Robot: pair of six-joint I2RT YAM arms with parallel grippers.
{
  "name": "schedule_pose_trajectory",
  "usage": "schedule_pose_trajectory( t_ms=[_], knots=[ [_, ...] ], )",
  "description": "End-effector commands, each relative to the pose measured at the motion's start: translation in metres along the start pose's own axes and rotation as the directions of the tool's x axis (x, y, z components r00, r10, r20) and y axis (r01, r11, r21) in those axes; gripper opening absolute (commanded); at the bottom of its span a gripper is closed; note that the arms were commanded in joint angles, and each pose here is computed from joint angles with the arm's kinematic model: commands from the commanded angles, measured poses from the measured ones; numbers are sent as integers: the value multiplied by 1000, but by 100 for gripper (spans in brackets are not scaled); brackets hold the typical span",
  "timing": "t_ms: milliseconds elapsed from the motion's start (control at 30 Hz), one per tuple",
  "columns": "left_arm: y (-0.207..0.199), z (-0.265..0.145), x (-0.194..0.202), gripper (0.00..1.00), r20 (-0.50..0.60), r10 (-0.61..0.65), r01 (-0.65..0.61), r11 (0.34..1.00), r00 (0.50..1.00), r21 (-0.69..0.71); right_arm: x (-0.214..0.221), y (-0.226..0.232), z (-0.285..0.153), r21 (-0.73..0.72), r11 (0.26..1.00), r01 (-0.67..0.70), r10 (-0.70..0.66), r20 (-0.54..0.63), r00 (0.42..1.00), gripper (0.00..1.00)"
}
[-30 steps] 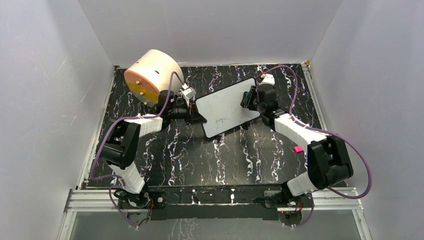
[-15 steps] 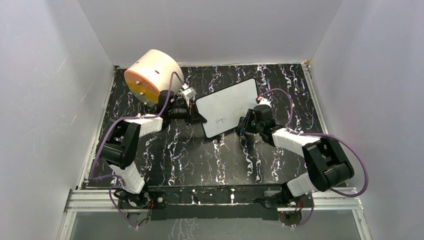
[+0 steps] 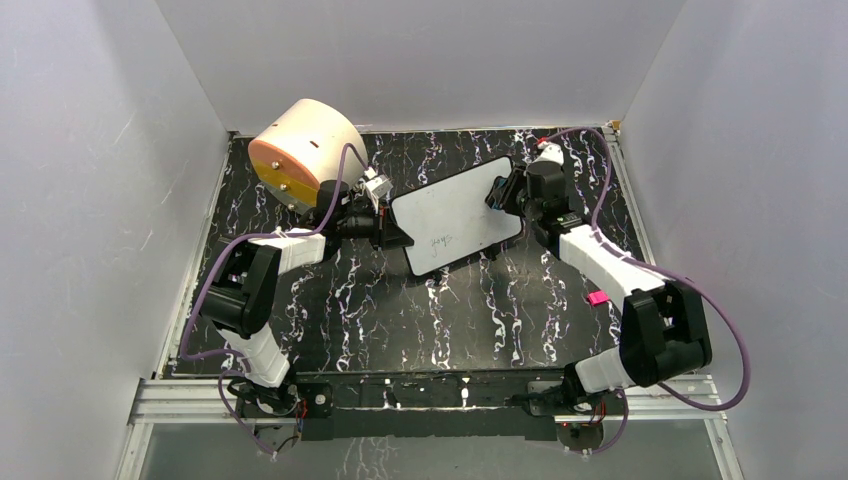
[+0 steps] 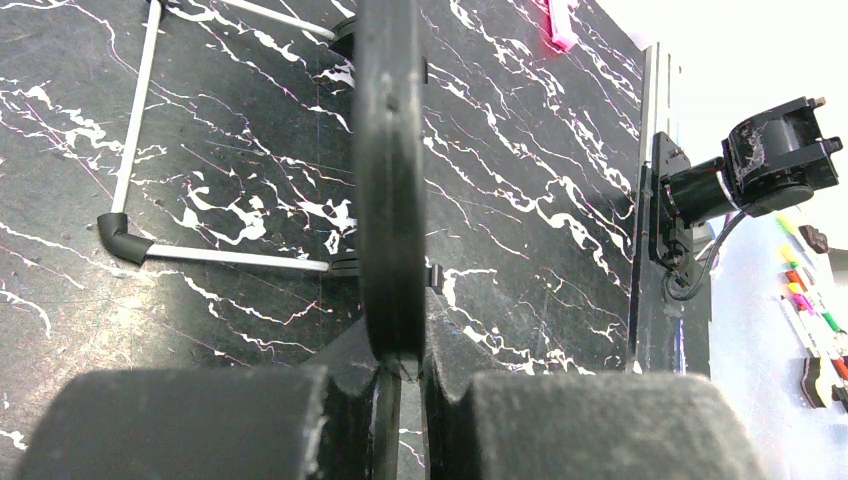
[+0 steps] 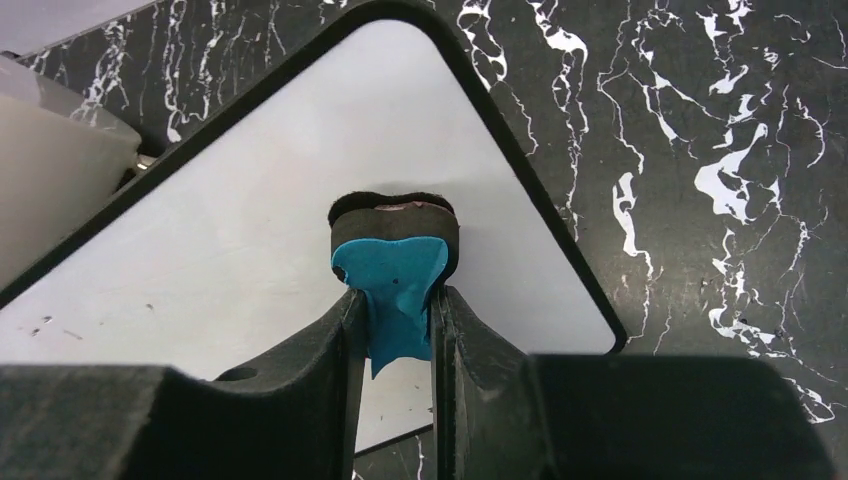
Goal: Erase the whiteboard
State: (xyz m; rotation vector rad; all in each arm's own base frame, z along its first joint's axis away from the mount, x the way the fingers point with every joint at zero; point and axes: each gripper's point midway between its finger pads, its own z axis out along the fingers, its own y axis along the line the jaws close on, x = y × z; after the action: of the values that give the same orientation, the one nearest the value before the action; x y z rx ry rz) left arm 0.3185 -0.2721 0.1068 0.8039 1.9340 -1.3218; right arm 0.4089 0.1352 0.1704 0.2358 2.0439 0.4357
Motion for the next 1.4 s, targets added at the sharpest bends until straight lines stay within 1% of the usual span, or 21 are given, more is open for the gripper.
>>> schedule_pose_trajectory(
  t_ms=[0, 267, 433, 533, 600, 700, 767, 900, 1033, 1167, 1367],
  knots=[
    [-6, 2, 14, 0, -38, 0, 1, 1000, 999, 22, 13, -10, 12, 40, 999, 13, -11, -44, 999, 13],
    [-7, 3, 15, 0, -40, -2, 3, 1000, 999, 26, 67, -11, 21, 33, 999, -19, 23, -139, 990, 13],
    [-7, 3, 15, 0, -41, -3, 5, 1000, 999, 28, 102, 10, 18, -27, 999, -45, 38, -217, 975, 13],
    [-6, 3, 15, 0, -43, -5, 6, 1000, 999, 28, 111, 21, 10, -73, 995, -68, 48, -248, 968, 12],
    [-7, 3, 15, 0, -43, -4, 5, 1000, 999, 28, 108, 24, 5, -92, 994, -66, 42, -245, 969, 12],
    [-6, 3, 15, 0, -43, -4, 5, 1000, 999, 29, 88, 25, -1, -100, 995, -13, -6, -183, 983, 12],
    [-6, 3, 14, 0, -42, -2, 4, 1000, 999, 27, 68, 17, -1, -66, 997, 29, -38, -137, 990, 12],
    [-5, 3, 12, 0, -35, -19, 20, 1000, 999, 11, 25, -14, 3, 4, 1000, 23, -22, -68, 997, 13],
    [-6, 3, 9, 0, -23, -22, 22, 1000, 999, 2, 7, -22, 8, 22, 999, 41, -40, -51, 998, 13],
    [-8, 2, 4, 0, -15, -16, 16, 1000, 1000, 8, 23, -12, 19, -25, 998, 65, -68, -116, 991, 13],
    [-9, 2, 6, 0, -25, -21, 22, 1000, 999, 21, 76, 7, 23, -68, 990, 126, -137, -202, 970, 13]
  ],
)
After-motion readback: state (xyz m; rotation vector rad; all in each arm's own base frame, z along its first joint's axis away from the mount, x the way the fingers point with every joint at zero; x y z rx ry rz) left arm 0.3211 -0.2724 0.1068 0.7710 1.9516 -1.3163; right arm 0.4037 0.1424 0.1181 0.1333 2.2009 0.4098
